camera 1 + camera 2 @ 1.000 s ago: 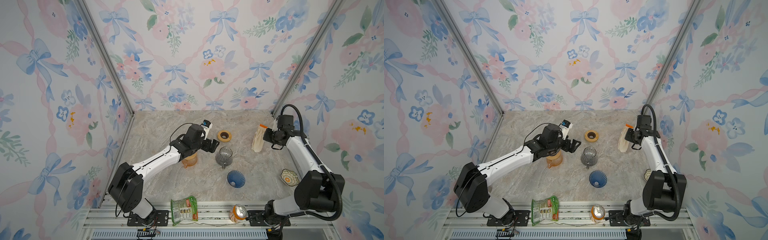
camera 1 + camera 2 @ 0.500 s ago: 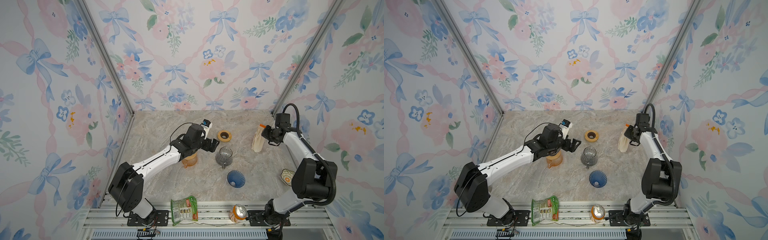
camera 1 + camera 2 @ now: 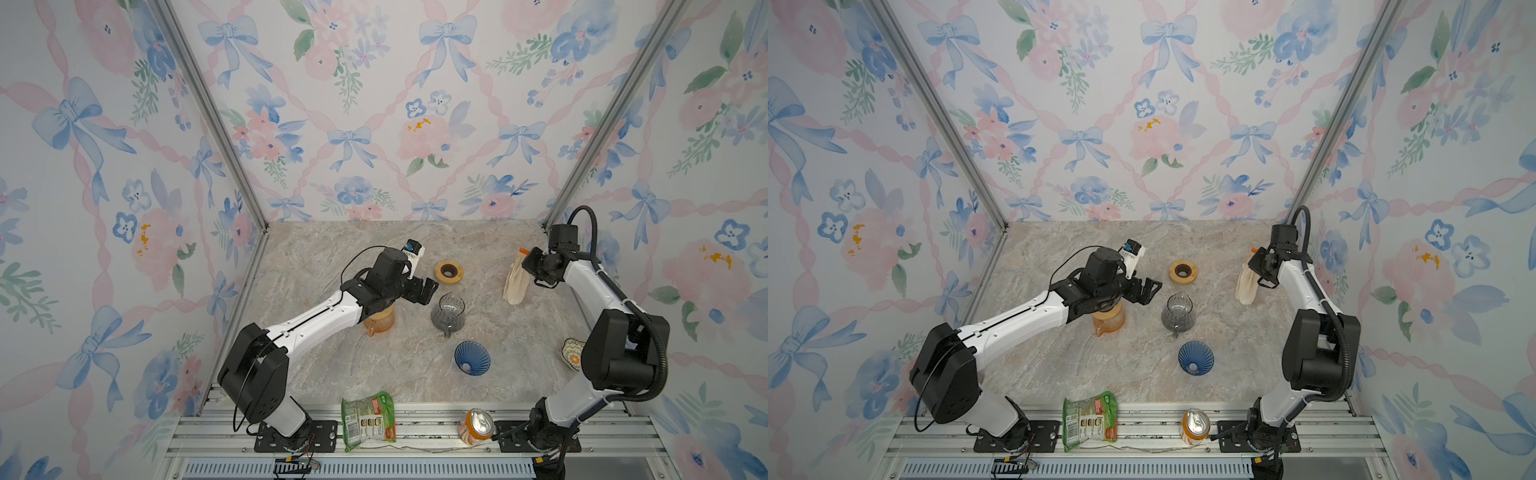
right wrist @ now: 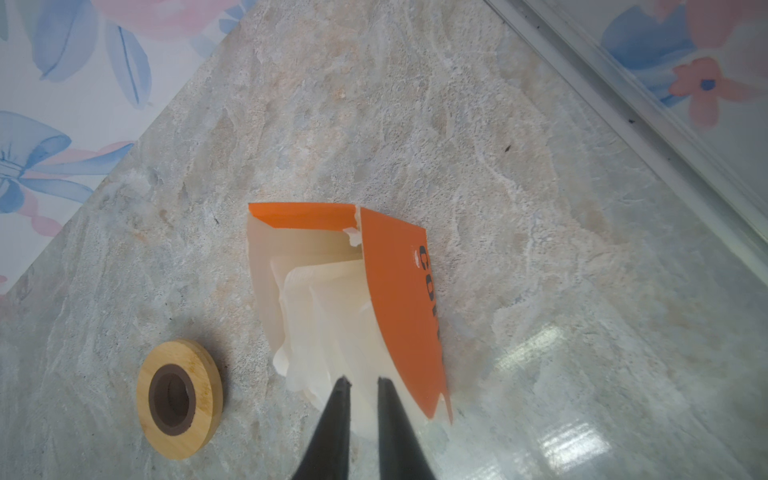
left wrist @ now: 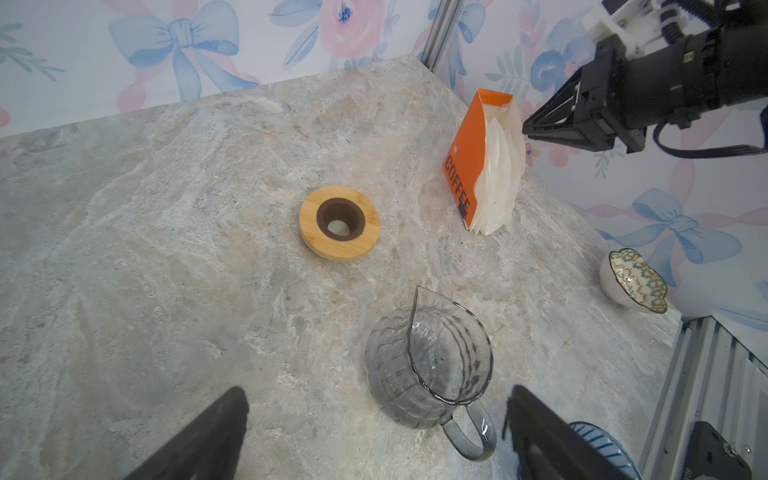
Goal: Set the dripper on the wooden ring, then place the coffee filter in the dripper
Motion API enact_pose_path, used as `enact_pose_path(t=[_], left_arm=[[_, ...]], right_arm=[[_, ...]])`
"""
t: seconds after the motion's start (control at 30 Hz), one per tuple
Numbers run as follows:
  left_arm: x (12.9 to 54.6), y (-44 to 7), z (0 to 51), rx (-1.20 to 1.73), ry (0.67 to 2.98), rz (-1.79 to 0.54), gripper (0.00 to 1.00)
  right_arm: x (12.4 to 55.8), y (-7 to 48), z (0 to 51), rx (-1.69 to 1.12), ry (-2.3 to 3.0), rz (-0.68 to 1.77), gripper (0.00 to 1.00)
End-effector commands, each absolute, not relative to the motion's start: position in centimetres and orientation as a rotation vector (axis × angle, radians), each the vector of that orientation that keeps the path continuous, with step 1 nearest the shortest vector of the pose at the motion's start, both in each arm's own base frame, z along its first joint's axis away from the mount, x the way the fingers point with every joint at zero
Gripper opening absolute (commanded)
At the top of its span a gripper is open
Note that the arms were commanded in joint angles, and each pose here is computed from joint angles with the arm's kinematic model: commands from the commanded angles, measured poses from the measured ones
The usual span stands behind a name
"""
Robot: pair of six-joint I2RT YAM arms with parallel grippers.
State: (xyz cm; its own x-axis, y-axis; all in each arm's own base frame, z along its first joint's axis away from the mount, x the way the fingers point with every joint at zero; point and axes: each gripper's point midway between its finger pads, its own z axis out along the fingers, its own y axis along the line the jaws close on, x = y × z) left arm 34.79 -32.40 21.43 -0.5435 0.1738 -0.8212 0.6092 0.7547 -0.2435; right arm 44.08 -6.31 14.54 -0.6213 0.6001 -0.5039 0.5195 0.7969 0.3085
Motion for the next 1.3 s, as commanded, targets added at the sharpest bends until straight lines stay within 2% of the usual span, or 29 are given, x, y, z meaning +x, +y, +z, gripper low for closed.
enact_pose_path(t=[0.0, 0.5, 0.6, 0.83, 1.1, 1.27], left_arm=[[35.3, -32.6, 21.5, 0.604, 2.091, -0.639, 0.98], [35.5, -32.7, 21.6, 0.607, 2.088, -0.641, 0.98], [35.5, -32.7, 21.6, 0.608, 2.088, -0.642, 0.98], [35.5, -32.9, 21.8, 0.607, 2.085, -0.647, 0.98], [35.5, -32.9, 21.6, 0.606, 2.092, -0.651, 0.98], [35.5, -33.0, 21.3, 0.608, 2.098, -0.655, 0.98]], right_arm=[[44.8, -6.9, 14.7, 0.867, 2.357, 0.168, 0.17], [45.8, -6.9, 12.8, 0.886, 2.371, 0.177, 0.19], [45.9, -6.9, 12.6, 0.884, 2.371, 0.168, 0.17], [45.8, -7.0, 13.6, 0.85, 2.365, 0.132, 0.05], [45.1, -6.5, 15.4, 0.765, 2.386, 0.05, 0.02], [44.6, -6.1, 16.0, 0.741, 2.395, 0.052, 0.04]])
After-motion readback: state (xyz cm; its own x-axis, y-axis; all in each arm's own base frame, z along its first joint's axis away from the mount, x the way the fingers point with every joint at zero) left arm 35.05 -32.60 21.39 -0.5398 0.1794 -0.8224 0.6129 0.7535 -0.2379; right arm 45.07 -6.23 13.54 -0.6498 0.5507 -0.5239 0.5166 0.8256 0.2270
